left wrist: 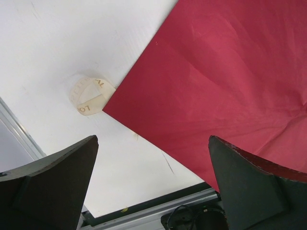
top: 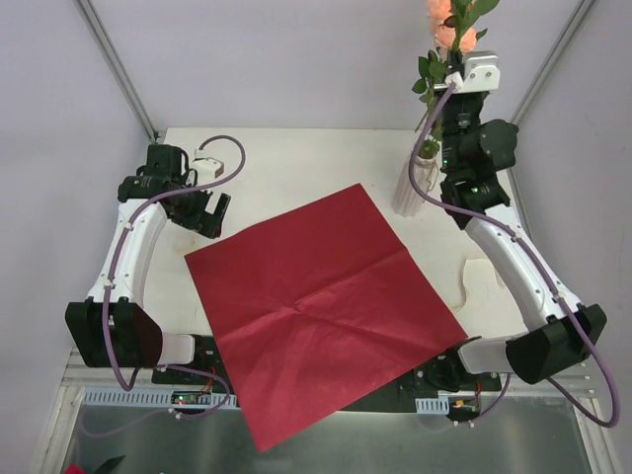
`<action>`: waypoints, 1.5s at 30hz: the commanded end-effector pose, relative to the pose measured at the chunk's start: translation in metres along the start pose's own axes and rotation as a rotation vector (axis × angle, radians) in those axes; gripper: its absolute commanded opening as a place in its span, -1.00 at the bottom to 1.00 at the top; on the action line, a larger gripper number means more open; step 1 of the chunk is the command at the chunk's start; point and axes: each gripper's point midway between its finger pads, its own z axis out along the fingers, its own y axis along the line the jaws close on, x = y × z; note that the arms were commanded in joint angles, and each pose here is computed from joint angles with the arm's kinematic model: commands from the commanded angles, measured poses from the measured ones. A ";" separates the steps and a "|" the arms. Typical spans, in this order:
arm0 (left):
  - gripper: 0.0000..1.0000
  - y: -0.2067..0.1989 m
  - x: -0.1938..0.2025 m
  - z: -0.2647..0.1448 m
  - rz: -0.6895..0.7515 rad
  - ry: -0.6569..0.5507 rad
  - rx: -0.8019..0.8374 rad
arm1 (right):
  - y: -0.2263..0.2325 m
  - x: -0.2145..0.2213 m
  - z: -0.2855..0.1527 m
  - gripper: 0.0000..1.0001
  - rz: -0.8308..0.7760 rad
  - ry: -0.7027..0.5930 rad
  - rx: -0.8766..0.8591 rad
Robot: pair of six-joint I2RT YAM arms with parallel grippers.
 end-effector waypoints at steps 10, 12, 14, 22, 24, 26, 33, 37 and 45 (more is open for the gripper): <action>0.98 0.008 -0.018 -0.011 0.009 -0.044 -0.031 | -0.050 0.041 -0.005 -0.98 -0.044 -0.003 0.191; 0.98 0.008 -0.019 -0.010 0.007 -0.043 -0.029 | -0.052 0.048 -0.005 -0.98 -0.045 0.001 0.202; 0.98 0.008 -0.019 -0.010 0.008 -0.042 -0.027 | -0.052 0.057 -0.005 -0.98 -0.033 0.008 0.209; 0.98 0.006 -0.018 -0.011 0.006 -0.045 -0.024 | -0.048 0.109 -0.018 -0.98 -0.020 0.101 0.240; 0.98 0.006 -0.019 -0.011 -0.004 -0.050 -0.024 | -0.042 0.118 -0.024 -0.98 0.006 0.129 0.230; 0.98 0.005 -0.020 -0.012 -0.010 -0.053 -0.019 | -0.033 0.126 -0.033 -0.98 0.016 0.163 0.217; 0.98 0.000 -0.026 -0.018 -0.038 -0.085 -0.007 | -0.012 0.134 -0.075 0.72 0.036 0.329 0.248; 0.98 -0.003 -0.025 -0.022 -0.038 -0.100 -0.004 | -0.009 0.117 -0.102 0.99 0.088 0.367 0.255; 0.99 -0.010 -0.021 -0.025 -0.039 -0.111 0.013 | -0.010 0.133 -0.174 0.93 0.177 0.689 0.241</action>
